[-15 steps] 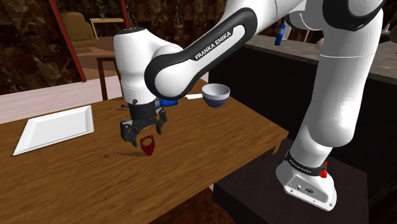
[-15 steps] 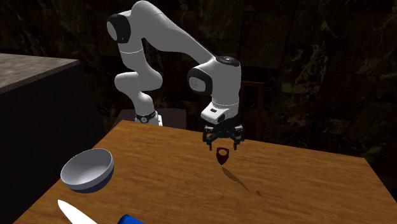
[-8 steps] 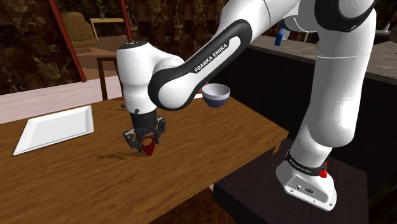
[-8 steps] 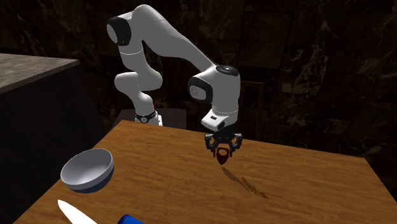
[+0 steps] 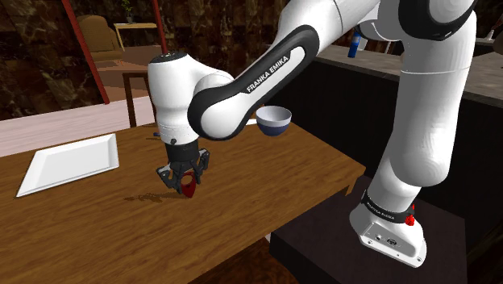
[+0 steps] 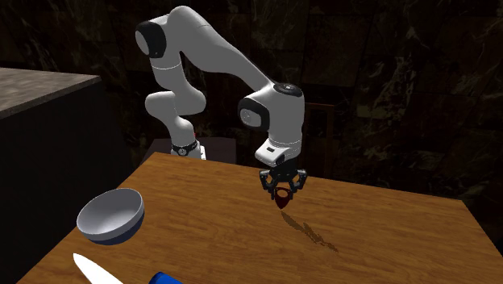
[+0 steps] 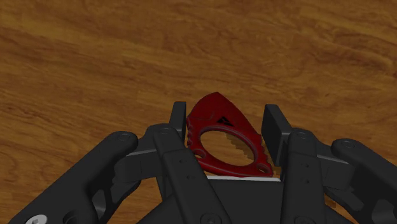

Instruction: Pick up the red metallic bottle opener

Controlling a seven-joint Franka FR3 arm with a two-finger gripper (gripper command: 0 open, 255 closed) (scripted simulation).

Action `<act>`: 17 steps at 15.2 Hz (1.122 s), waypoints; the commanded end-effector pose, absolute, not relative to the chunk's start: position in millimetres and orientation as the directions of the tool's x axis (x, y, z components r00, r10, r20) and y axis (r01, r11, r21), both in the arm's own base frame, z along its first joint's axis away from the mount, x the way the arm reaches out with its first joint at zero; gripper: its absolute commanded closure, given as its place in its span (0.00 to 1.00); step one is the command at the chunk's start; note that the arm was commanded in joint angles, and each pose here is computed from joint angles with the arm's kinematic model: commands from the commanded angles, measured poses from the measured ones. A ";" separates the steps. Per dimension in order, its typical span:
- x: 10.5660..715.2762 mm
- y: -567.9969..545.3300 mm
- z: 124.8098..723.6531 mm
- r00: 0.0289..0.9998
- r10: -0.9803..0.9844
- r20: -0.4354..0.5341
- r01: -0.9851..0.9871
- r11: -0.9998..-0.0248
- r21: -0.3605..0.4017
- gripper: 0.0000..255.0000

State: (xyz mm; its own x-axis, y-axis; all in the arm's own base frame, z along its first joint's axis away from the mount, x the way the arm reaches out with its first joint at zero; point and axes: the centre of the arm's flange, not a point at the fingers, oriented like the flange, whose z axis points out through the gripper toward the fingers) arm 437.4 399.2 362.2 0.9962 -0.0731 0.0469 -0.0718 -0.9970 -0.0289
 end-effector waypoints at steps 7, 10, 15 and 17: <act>438.6 398.7 393.7 0.996 -0.073 0.047 -0.072 -0.997 -0.029 1.00; 438.6 398.7 409.5 0.996 -0.073 0.047 -0.072 -0.997 -0.029 1.00; 438.6 398.7 435.9 0.996 -0.073 0.047 -0.072 -0.997 -0.029 1.00; 438.6 398.7 442.0 0.996 -0.073 0.047 -0.072 -0.997 -0.029 1.00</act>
State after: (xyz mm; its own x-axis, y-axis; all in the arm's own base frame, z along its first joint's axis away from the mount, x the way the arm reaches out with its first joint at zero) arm 438.6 399.1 438.3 0.9962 -0.0728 0.0470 -0.0715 -0.9970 -0.0292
